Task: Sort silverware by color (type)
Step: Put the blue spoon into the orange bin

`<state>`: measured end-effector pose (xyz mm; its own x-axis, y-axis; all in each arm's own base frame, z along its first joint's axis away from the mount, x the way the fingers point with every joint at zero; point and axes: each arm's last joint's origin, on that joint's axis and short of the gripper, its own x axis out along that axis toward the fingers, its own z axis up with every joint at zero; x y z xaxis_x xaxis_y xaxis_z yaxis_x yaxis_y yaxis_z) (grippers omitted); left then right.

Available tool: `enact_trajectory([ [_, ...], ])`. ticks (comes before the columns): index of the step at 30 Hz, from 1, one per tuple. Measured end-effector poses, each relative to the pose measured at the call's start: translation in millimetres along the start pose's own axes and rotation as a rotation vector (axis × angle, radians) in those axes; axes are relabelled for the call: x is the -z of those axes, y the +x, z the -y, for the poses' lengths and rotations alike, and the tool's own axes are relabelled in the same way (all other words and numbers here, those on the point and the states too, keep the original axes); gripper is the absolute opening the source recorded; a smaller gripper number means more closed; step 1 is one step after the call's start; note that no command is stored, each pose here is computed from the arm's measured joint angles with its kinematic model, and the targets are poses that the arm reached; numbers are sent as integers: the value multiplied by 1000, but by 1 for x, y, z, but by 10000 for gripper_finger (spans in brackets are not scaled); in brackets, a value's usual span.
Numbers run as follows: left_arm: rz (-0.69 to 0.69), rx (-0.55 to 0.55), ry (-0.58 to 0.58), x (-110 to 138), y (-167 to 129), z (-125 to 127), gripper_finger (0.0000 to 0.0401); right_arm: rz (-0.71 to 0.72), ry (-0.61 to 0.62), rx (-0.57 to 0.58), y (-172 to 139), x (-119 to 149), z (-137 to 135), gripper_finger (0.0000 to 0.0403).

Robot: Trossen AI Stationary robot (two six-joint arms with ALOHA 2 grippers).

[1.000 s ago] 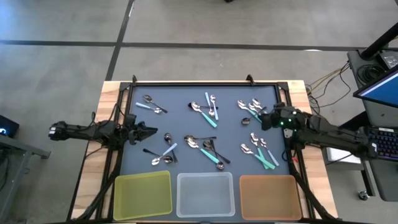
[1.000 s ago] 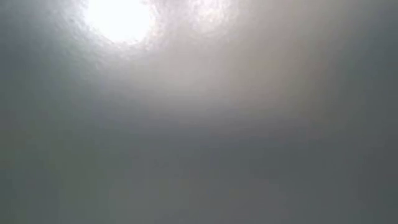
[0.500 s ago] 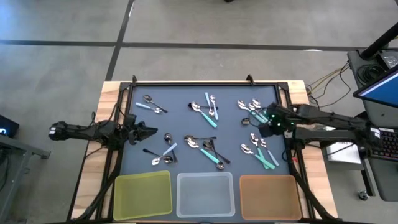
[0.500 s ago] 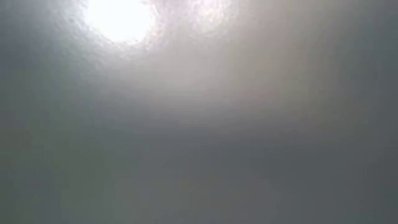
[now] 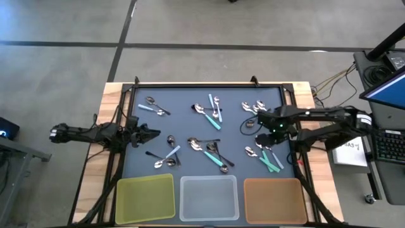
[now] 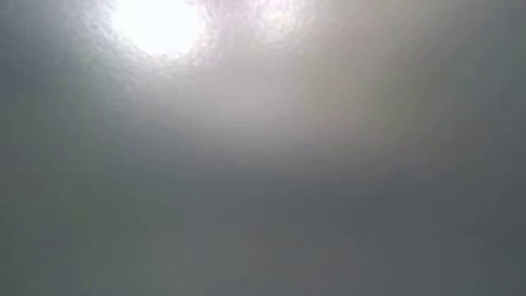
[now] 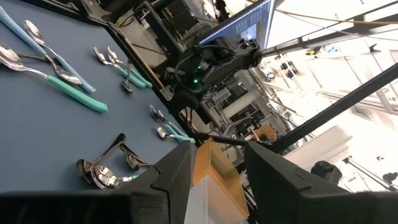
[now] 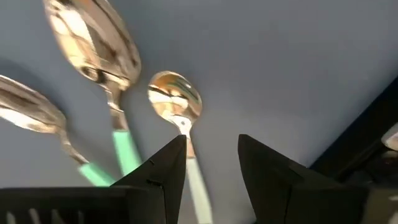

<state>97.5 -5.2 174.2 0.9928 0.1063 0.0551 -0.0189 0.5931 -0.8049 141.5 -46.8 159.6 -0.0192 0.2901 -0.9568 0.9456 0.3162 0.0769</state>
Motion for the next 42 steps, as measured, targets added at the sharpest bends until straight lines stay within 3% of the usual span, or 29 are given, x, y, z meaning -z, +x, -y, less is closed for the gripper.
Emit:
enact_trajectory([
  [9, 0, 0, 0, 0, 0, 0, 132, -99, -194, 33, 13, 2, -9, 137],
  [22, 0, 1, 0, 0, 0, 0, 132, -75, -424, 29, 19, 16, -24, 137],
  [27, 0, 1, 0, 0, 0, 0, 132, -60, -468, 31, 29, 17, -30, 137],
  [33, 1, 1, 0, 0, 0, 0, 132, -84, -513, 130, 42, 13, -31, 137],
  [42, 1, 1, 0, 0, 0, 0, 132, -133, -589, 182, 55, 9, -31, 132],
])
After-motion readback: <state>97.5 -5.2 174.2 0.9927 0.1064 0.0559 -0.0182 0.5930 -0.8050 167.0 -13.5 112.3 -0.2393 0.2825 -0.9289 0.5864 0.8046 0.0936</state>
